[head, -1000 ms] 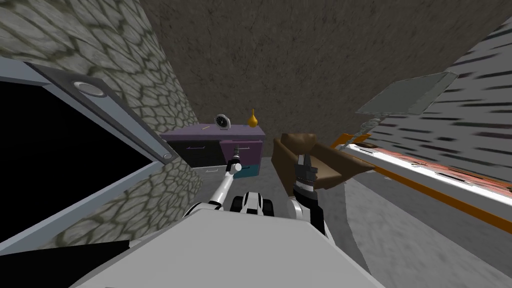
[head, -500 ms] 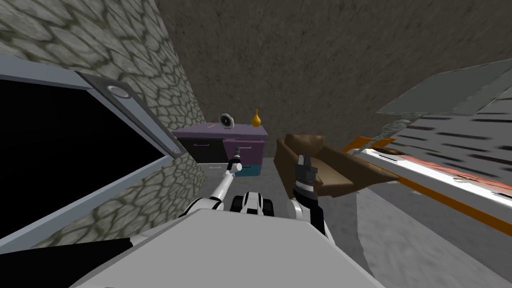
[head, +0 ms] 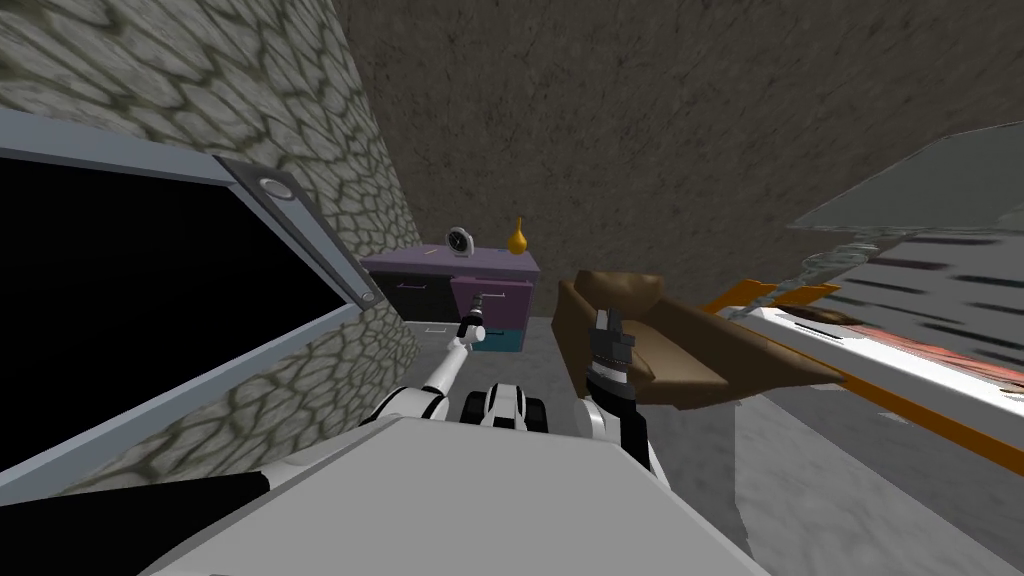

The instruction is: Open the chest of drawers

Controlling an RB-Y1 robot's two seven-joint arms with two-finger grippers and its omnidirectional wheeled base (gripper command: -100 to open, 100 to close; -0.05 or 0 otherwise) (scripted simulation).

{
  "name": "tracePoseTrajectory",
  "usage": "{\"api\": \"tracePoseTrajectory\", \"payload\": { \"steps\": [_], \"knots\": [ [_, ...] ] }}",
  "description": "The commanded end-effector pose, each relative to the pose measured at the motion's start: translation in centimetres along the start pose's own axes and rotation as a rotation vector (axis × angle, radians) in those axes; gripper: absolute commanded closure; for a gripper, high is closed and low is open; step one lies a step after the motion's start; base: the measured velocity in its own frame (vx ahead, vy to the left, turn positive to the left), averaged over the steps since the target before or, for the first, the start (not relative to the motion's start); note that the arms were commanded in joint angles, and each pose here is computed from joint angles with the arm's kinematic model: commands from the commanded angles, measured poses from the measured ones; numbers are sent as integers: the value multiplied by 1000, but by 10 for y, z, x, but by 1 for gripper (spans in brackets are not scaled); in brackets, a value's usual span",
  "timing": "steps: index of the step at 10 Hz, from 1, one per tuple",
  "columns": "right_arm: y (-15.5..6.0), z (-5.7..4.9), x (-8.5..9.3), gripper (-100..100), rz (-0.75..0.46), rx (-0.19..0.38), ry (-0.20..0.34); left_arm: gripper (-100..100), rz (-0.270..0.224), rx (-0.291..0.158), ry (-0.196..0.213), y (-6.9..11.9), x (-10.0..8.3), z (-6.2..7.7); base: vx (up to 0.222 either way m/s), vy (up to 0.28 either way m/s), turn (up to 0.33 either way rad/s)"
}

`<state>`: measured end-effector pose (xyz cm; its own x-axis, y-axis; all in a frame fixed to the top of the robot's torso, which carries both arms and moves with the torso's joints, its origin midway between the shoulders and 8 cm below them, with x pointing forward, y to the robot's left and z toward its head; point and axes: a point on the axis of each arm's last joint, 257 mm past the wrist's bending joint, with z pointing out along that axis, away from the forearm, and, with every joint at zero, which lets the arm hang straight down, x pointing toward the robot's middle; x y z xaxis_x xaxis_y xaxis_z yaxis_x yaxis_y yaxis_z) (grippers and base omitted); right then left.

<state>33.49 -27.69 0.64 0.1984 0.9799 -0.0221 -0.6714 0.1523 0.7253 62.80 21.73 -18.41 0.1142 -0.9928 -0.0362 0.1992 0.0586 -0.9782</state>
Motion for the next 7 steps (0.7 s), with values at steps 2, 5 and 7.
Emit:
{"api": "tracePoseTrajectory", "payload": {
  "steps": [2, 5, 7],
  "knots": [
    [0, 0, 0, 0, 0, 0, 0, 100, -6, 12, 44, -1, 12, 8, -9, -54, 155],
    [0, 0, 0, 0, 0, 0, 0, 100, -14, 13, 77, 0, 19, 13, -10, -57, 116],
    [0, 0, 0, 0, 0, 0, 0, 100, -12, 13, 103, 1, 24, 18, -7, -31, 90]
  ]
}}
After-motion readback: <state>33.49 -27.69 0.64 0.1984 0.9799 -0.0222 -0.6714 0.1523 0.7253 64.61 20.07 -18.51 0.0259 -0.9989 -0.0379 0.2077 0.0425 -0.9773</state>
